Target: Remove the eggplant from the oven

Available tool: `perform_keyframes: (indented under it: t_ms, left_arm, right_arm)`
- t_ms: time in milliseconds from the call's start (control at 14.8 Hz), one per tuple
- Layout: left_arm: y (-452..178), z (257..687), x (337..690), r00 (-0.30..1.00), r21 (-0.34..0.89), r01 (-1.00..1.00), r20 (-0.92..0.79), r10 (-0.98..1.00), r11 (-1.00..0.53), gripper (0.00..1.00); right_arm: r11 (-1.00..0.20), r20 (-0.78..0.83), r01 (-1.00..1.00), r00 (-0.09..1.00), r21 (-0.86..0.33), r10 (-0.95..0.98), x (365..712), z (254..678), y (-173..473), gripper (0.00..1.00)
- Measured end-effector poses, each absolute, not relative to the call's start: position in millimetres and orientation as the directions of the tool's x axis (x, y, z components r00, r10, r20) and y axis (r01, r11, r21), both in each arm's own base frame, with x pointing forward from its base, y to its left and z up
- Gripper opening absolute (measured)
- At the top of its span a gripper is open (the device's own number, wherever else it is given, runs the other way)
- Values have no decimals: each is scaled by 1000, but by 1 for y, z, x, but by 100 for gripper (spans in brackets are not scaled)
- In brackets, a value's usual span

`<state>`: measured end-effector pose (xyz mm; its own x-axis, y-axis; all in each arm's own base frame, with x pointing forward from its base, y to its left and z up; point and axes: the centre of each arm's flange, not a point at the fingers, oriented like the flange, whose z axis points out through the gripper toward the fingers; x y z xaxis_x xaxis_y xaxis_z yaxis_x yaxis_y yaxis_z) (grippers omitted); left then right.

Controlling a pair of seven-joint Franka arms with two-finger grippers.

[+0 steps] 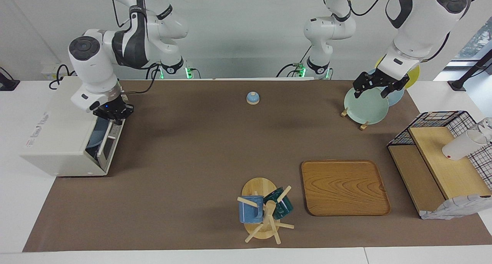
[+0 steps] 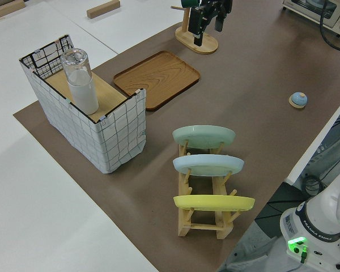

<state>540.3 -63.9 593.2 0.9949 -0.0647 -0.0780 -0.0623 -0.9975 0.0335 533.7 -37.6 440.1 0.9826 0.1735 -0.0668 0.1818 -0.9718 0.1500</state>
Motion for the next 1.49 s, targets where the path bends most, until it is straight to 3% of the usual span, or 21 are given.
perform_keyframes:
  t_ms: [810, 1148, 1283, 1350, 1418, 1485]
  left_arm:
    - [-64, 593, 540, 995, 34, -62, -78, -65, -997, 100]
    - [-64, 593, 540, 995, 34, -62, -78, -65, -997, 100]
    - [-64, 593, 540, 995, 34, -62, -78, -65, -997, 100]
    - [-64, 593, 540, 995, 34, -62, -78, -65, -997, 100]
    - [-64, 593, 540, 995, 34, -62, -78, -65, -997, 100]
    - [-64, 593, 540, 995, 34, -62, -78, -65, -997, 100]
  right_arm:
    - [-985, -64, 149, 988, 92, 143, 543, 297, 26, 1]
    - [-989, -51, 109, 993, 100, 105, 548, 299, 27, 1]
    - [-993, -53, 83, 996, 79, 79, 553, 309, 31, 16]
    - [-993, -64, 85, 995, 77, 80, 557, 319, 38, 29]
    - [-993, -79, 88, 994, 79, 81, 562, 334, 46, 35]
    - [-993, -91, 86, 993, 83, 79, 566, 352, 52, 35]
